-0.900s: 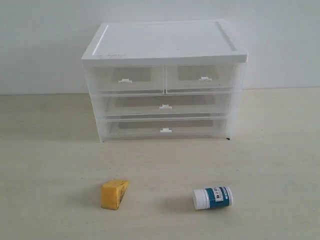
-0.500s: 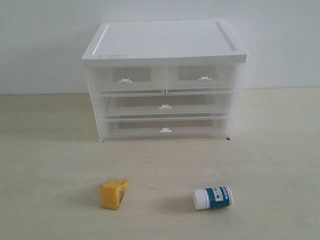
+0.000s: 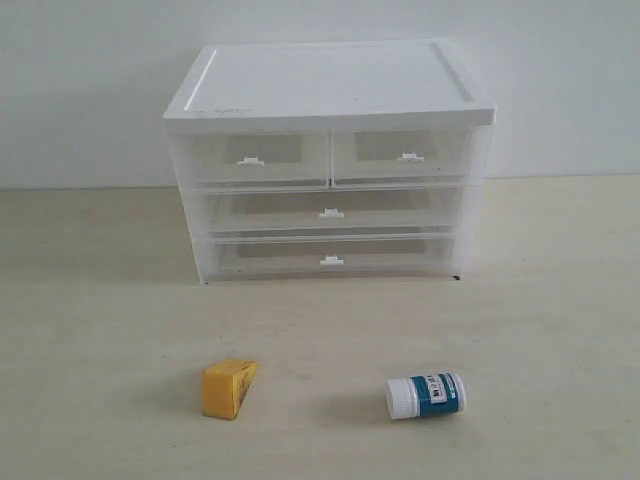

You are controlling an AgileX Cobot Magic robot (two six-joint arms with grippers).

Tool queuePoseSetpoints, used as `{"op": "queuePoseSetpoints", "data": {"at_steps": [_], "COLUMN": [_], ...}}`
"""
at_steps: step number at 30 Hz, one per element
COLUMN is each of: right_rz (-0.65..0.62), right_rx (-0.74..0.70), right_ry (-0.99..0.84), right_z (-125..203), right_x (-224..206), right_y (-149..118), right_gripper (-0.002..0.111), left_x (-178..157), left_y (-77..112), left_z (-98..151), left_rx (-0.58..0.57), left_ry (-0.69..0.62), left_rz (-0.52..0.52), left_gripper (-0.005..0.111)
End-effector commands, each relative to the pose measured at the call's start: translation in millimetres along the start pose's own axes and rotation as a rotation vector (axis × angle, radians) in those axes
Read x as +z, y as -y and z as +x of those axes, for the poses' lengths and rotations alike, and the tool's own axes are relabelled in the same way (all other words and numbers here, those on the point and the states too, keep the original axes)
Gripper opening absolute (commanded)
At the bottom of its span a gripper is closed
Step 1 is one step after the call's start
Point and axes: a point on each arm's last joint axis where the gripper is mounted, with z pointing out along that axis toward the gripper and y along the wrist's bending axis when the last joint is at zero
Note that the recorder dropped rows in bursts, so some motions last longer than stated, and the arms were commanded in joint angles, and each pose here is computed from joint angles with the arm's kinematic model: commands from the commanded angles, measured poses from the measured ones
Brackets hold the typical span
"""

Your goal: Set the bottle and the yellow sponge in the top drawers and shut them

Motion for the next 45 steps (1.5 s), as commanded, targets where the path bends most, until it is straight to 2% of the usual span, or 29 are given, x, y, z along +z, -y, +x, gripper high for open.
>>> {"op": "queuePoseSetpoints", "data": {"at_steps": [1,2,4,7,9,12,13,15,16,18,20,21,23,27,29,33,37,45], "right_rz": [-0.039,-0.052,-0.08,-0.104,-0.098,-0.05,-0.034,-0.005,0.011,0.026,0.037,0.043,0.056,0.081,0.085,0.015,-0.053,-0.08], "right_rx": [0.144,0.169,0.202,0.281,0.335,0.343,0.312,0.29,0.294,0.295,0.294,0.291,0.299,0.305,0.305,0.244,0.217,0.244], "right_ry": [0.294,0.356,0.426,0.454,0.411,0.279,0.224,0.122,0.049,-0.054,-0.166,-0.211,-0.333,-0.506,-0.566,-0.652,-0.689,-0.747], "right_z": [-26.7,-32.1,-38.2,-53.6,-72.9,-99.1,-109.2,-117.5,-118.2,-111.1,-93.8,-86.6,-65.0,-29.6,-14.1,8.5,21.1,48.8], "right_x": [-3.7,-5.6,-8.1,-7.7,-4.7,-1.7,1.9,15.5,28.9,55.2,84.4,93.9,126.3,174.5,193.6,219.6,240.5,273.7], "right_y": [-1.6,-2.0,-3.1,-3.2,-2.1,0.3,0.8,2.1,2.8,3.3,3.4,3.5,3.5,3.9,3.1,-12.4,-31.4,-50.5], "right_gripper": [0.0,0.0,0.0,0.0,0.0,0.0,0.0,0.0,0.0,0.0,0.0,0.0,0.0,0.0,0.0,0.0,0.0,0.0], "left_x": [-2.8,-4.9,-7.8,-3.5,11.8,41.6,62.9,95.7,115.6,137.0,155.3,159.7,184.0,225.0,239.3,255.7,269.6,283.2], "left_y": [2.9,4.2,5.4,6.6,7.4,8.4,9.4,10.7,11.9,14.6,14.8,14.9,18.6,33.1,33.4,32.4,36.3,37.9], "left_z": [-19.9,-27.4,-34.9,-47.8,-62.4,-77.9,-80.1,-70.4,-53.6,-24.8,6.5,14.4,47.2,82.9,100.8,119.8,126.8,138.9], "left_rx": [-0.232,-0.251,-0.276,-0.296,-0.267,-0.277,-0.224,-0.212,-0.217,-0.212,-0.239,-0.255,-0.3,-0.402,-0.422,-0.445,-0.445,-0.483], "left_ry": [0.227,0.309,0.394,0.419,0.364,0.295,0.225,0.066,-0.05,-0.179,-0.274,-0.294,-0.401,-0.57,-0.623,-0.668,-0.721,-0.763], "left_rz": [0.059,0.087,0.118,0.13,0.107,0.095,0.085,0.082,0.093,0.132,0.149,0.154,0.208,0.385,0.396,0.394,0.452,0.476], "left_gripper": [0.004,0.004,0.004,0.004,0.004,0.004,0.004,0.004,0.004,0.004,0.004,0.004,0.004,0.004,0.004,0.004,0.004,0.004]}}
